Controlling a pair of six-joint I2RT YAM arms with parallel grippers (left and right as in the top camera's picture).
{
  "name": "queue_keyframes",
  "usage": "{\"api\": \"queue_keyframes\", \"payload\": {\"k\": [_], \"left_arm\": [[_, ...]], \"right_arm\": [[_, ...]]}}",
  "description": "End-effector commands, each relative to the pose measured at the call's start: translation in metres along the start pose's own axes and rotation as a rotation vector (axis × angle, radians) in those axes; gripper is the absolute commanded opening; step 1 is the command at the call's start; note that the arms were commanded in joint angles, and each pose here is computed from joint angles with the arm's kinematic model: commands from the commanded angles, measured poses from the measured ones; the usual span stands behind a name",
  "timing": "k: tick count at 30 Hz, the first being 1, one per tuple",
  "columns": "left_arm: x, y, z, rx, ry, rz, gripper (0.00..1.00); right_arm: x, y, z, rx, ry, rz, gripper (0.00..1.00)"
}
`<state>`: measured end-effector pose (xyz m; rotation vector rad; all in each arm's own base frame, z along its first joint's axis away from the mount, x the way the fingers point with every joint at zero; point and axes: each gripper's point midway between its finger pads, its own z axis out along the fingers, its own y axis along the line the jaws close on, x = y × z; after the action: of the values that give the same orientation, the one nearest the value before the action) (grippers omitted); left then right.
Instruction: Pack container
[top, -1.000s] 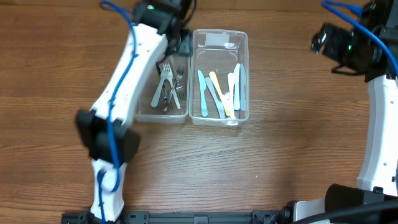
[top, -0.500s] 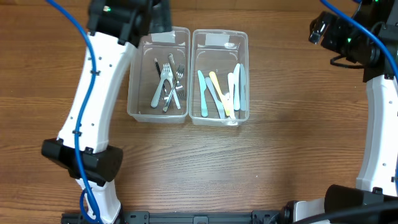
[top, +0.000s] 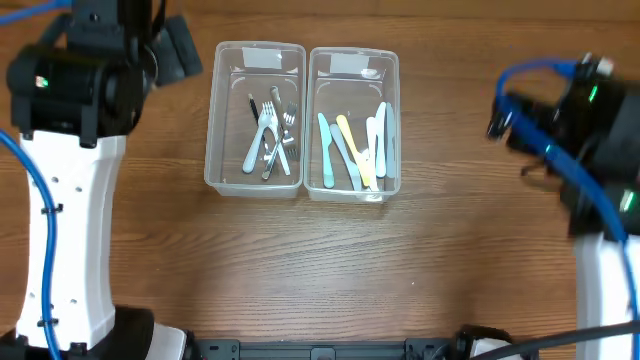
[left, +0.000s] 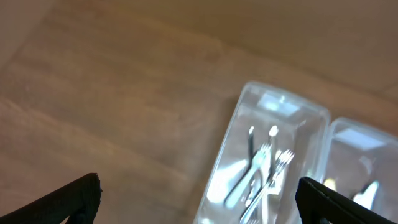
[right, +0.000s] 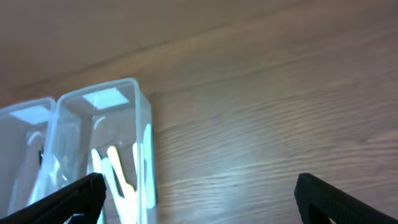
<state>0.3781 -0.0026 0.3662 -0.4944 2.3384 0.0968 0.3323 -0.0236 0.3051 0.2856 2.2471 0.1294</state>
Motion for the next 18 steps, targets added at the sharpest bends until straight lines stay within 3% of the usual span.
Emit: {"api": "queue_keyframes", "payload": {"k": [1,5,12,18], "left_arm": [[0.04,0.008,0.023,-0.029,0.096,-0.016,1.0],[0.07,0.022,0.02,-0.023,0.089,-0.024,1.0],[0.11,0.05,0.004,0.002,0.013,-0.06,1.0],[0.141,0.077,-0.006,0.002,-0.087,-0.097,1.0]], "right_arm": [[0.037,0.005,-0.028,0.019,-0.076,-0.1,1.0],[0.088,0.006,-0.054,0.005,-0.103,-0.161,1.0],[0.123,-0.001,-0.073,-0.027,-0.14,-0.13,1.0],[0.153,-0.008,-0.08,-0.033,-0.084,-0.103,1.0]]}}
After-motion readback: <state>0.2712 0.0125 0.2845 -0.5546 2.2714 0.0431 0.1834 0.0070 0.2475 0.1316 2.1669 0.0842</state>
